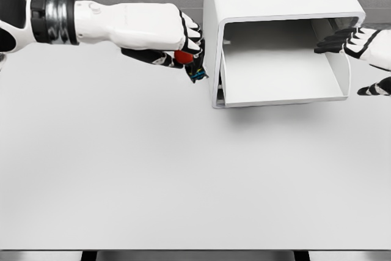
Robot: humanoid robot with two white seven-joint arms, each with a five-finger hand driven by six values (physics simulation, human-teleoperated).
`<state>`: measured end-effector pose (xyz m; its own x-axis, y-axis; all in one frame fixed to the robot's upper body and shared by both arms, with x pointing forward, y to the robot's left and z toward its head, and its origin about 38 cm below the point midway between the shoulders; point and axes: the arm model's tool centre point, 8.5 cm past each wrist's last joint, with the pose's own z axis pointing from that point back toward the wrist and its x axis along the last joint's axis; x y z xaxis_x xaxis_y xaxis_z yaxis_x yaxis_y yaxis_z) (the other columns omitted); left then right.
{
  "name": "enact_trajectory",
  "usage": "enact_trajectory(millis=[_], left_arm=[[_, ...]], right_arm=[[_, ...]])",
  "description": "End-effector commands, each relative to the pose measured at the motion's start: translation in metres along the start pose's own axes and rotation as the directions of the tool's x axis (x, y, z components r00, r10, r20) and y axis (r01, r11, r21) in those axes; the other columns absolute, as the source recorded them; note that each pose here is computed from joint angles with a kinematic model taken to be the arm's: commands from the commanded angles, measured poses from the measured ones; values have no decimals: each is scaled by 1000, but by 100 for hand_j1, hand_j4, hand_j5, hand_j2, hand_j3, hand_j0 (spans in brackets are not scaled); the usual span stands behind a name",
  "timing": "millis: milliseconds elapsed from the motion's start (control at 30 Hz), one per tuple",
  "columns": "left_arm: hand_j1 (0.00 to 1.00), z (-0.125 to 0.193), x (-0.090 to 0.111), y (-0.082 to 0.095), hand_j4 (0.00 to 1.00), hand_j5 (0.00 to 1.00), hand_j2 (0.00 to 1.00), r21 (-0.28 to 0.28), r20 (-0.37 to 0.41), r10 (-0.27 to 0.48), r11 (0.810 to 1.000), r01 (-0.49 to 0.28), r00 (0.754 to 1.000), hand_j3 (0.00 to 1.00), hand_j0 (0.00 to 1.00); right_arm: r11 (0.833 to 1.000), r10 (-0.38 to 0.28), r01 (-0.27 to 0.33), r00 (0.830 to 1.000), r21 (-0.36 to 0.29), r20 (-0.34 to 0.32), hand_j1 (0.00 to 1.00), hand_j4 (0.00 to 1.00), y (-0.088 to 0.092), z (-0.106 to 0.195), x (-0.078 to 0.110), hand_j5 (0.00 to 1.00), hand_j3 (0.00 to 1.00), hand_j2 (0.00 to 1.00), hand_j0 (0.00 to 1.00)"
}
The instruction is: Slide open multi-storey tabletop storage cabinets and put open load switch and slide close multi-storey tabletop storage cabinets
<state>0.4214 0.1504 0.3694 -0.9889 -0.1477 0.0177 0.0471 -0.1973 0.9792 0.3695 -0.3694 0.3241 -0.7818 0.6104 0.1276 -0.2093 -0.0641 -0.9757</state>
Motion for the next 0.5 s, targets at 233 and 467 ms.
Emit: enact_trajectory(millis=[233,467], left_arm=[[43,-1,-1,-9,43,43,43,-16,1,27,1000,-27,1000,43,43],[43,3,-2,-13,43,43,43,-21,-8,35,999,-35,999,43,43]], right_arm=[[981,-112,81,978,175,175,100,100,55,-66,27,100,100,100,100],[983,-112,83,979,164,172,100,100,52,-65,26,100,100,100,100]])
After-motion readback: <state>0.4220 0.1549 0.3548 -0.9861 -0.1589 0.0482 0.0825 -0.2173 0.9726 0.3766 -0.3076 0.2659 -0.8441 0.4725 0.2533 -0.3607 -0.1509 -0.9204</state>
